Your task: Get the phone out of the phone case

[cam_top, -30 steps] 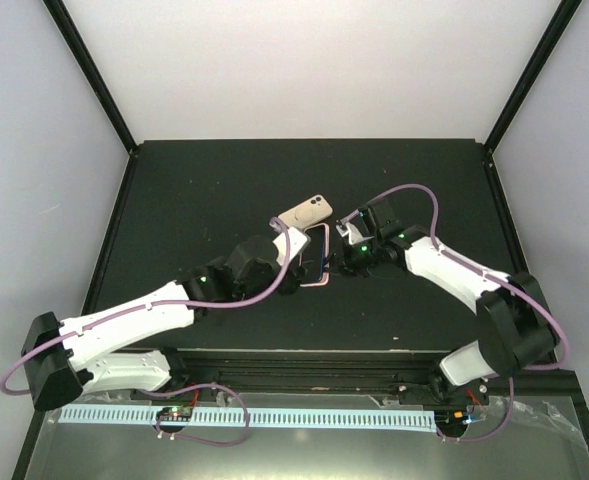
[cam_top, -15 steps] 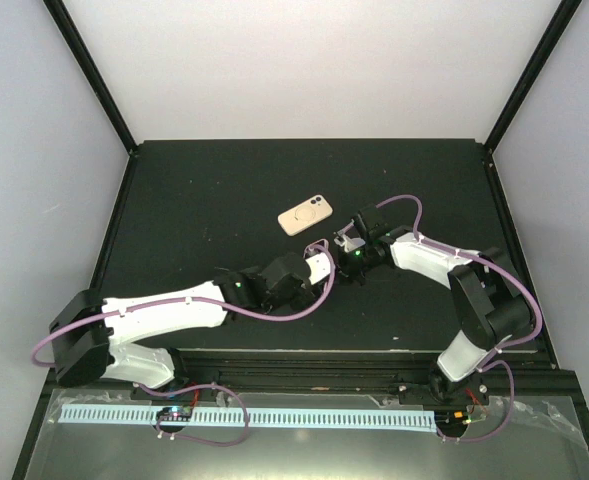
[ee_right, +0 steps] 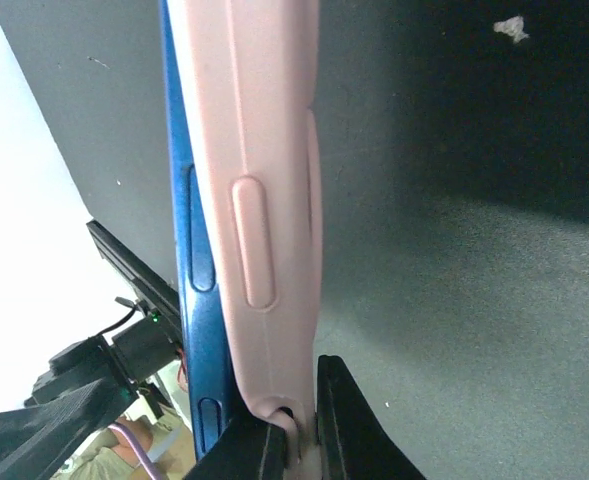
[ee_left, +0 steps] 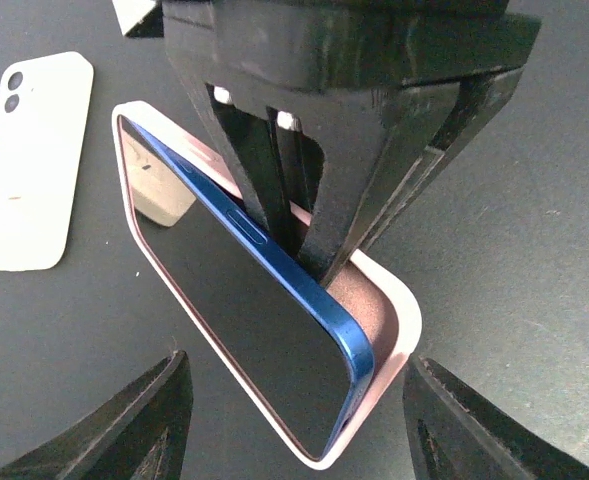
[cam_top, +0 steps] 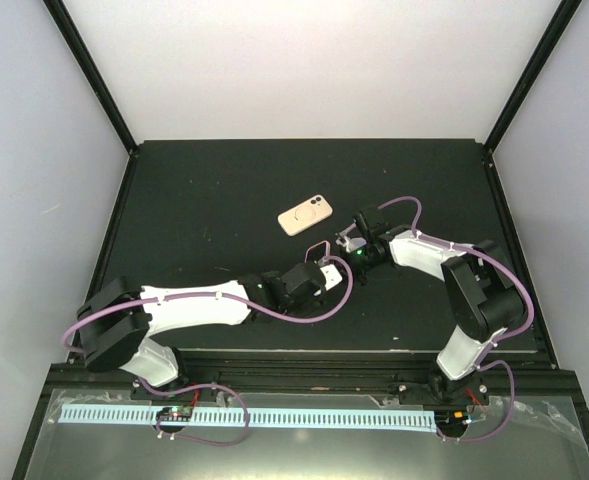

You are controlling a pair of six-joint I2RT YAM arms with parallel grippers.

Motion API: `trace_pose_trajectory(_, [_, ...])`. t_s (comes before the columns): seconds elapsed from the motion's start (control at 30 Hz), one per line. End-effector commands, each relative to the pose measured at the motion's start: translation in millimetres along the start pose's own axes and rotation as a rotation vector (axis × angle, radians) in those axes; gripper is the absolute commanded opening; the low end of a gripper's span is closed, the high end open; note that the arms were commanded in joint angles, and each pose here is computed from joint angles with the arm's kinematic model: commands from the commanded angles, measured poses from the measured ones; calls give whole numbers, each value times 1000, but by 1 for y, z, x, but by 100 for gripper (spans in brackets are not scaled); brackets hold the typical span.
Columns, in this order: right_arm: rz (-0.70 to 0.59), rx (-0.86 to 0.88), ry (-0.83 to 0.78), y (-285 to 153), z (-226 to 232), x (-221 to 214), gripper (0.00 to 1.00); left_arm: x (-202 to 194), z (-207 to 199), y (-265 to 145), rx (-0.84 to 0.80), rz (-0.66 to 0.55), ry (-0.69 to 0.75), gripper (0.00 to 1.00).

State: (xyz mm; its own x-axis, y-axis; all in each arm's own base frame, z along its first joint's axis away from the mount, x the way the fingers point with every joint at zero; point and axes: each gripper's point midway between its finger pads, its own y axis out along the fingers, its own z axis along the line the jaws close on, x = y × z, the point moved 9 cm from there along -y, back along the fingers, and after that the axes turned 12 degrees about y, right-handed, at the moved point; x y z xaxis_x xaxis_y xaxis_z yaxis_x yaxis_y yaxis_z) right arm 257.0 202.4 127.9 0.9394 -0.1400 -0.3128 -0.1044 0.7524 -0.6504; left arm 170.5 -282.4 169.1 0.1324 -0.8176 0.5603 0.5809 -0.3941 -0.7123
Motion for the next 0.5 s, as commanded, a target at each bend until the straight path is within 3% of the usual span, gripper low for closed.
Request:
trace_pose_trajectory(0.0, [20,87,-36,-5,16,2,1,14,6,3,59,-12,-2,58])
trace_pose_trajectory(0.27, [16,90,-46,-7,15,0,1,12,17,2,196,16,-41,49])
trace_pose_trajectory(0.47, [14,83,-56,-8,13,-2,1,15,22,0,240,1,-54,54])
